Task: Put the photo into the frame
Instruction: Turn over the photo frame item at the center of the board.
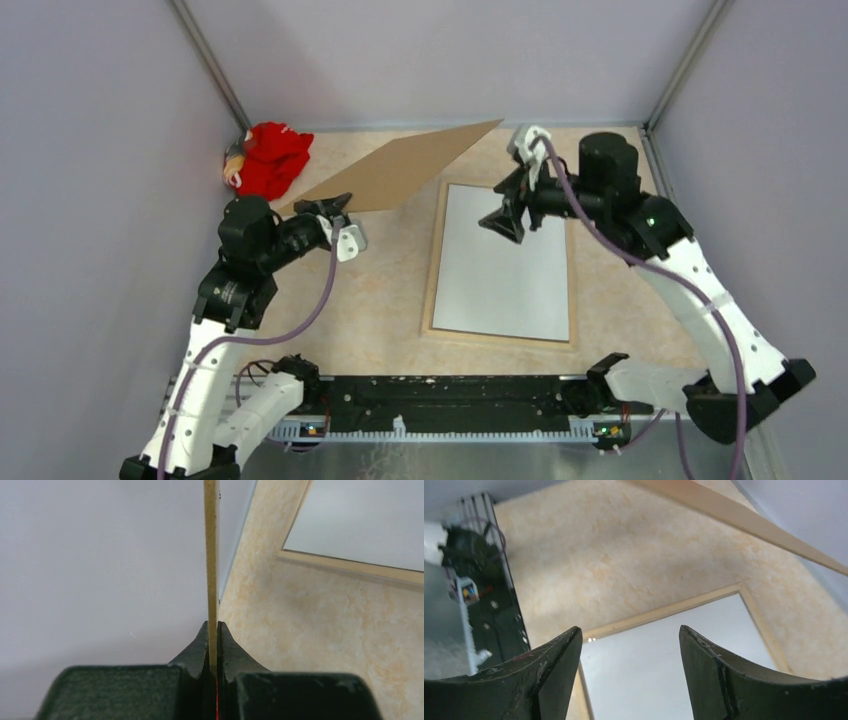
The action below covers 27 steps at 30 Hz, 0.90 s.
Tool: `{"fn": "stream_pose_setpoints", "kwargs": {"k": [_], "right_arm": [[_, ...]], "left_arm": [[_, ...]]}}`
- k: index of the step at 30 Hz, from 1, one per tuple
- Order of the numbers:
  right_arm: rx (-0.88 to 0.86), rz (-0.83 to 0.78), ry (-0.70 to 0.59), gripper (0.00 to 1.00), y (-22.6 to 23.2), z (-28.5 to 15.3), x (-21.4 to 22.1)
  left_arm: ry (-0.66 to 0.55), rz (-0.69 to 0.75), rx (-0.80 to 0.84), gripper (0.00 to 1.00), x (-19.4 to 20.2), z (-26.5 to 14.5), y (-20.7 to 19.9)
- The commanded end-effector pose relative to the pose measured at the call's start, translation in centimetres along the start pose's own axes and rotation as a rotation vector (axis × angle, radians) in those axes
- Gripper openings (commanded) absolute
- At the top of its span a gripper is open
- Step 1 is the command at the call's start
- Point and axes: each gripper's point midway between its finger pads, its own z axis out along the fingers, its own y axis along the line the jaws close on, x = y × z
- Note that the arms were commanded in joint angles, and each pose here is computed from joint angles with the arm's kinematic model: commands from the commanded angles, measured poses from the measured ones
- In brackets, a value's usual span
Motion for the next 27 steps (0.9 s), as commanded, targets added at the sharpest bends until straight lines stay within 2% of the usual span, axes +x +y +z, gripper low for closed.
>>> {"fn": "stream_pose_setpoints", "kwargs": {"k": [1, 4, 7, 19, 24, 27], "right_arm": [[-0.066, -0.497, -0.138, 0.73, 2.4, -1.1, -0.8], [-0.059, -0.595, -0.174, 0.74, 2.8, -1.6, -1.9], [-0.131, -0.618, -0.13, 0.74, 3.5, -1.0, -1.8], [-0.254, -0.691, -0.078, 0.69, 5.9, 2.3, -0.5], [-0.246, -0.725, -0.037, 0.56, 5.4, 5.2, 0.8], [-0.222, -0.751, -0.035, 0.4, 4.9, 6.6, 1.2]], "left_arm": [[-0.163, 0.105, 0.004, 0.0, -5.7, -1.6, 2.7], [-0.179, 0.109, 0.096, 0.0, -6.2, -2.1, 1.1], [-0.181, 0.1, 0.156, 0.0, -6.3, -2.5, -0.1], [-0.195, 0.097, 0.164, 0.0, -6.6, -2.4, -0.2], [-0.202, 0.096, 0.163, 0.0, -6.8, -2.5, 0.0], [-0.202, 0.098, 0.163, 0.0, -6.9, -2.7, -0.1]]}}
